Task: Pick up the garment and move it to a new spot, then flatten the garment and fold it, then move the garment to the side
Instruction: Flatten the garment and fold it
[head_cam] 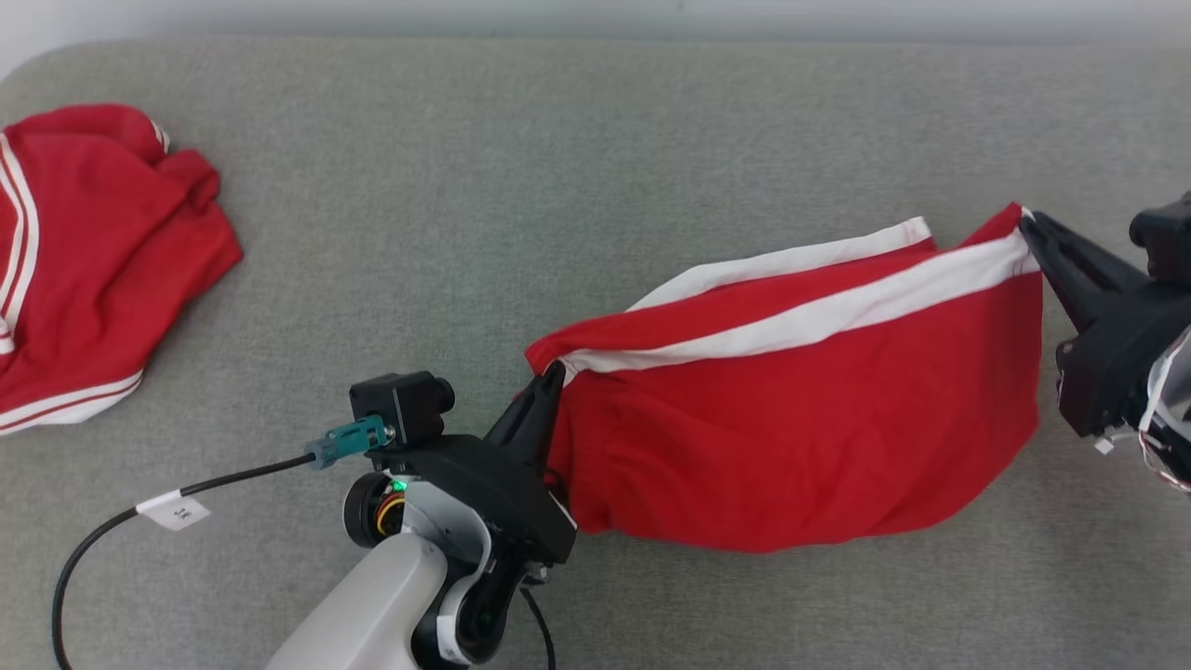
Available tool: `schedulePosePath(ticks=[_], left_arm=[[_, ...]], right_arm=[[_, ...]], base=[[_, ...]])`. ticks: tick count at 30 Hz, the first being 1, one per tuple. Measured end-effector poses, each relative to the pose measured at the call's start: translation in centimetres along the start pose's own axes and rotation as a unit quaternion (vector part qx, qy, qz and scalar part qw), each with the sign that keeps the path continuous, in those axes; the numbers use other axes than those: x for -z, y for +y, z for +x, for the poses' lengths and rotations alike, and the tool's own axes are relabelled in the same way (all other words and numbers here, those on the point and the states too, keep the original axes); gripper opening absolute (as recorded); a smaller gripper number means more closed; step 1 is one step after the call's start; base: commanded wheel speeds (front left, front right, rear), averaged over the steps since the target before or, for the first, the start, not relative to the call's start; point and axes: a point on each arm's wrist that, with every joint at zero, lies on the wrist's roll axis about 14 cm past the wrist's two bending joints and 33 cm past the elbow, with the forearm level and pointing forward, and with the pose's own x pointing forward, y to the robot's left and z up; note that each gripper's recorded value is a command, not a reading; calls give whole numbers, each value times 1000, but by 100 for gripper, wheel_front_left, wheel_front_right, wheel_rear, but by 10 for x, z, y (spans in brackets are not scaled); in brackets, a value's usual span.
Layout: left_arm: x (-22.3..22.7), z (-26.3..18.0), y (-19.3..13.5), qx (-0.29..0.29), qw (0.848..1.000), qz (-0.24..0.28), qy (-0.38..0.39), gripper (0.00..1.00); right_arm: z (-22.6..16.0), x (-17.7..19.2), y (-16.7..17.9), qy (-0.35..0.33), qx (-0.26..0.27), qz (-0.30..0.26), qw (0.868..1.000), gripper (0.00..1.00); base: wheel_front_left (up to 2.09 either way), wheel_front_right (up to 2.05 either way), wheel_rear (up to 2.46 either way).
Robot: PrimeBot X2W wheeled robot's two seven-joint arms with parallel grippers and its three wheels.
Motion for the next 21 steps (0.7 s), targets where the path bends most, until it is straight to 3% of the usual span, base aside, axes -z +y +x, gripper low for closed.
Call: schedulePosePath(ticks=[12,13,14,15,21], left_arm=[[-11,7,37,-57,998,-7,-30,2],[-12,7,39,-59,998,-7,-31,75],[-13,8,40,-62,997,-7,-36,100],[-13,8,41,-65,997,-8,-39,100],[-21,4,42,-64,996,8,-59,100]], right_arm=[[66,17,19,16,-31,19,999,0],[70,18,22,19,-35,24,999,31],[73,19,26,22,-40,25,999,84],[75,19,29,20,-45,25,998,100],[72,7,28,7,-45,25,999,100]], base=[[0,0,0],[0,0,0],[0,0,0],[0,0,0],[0,0,0]])
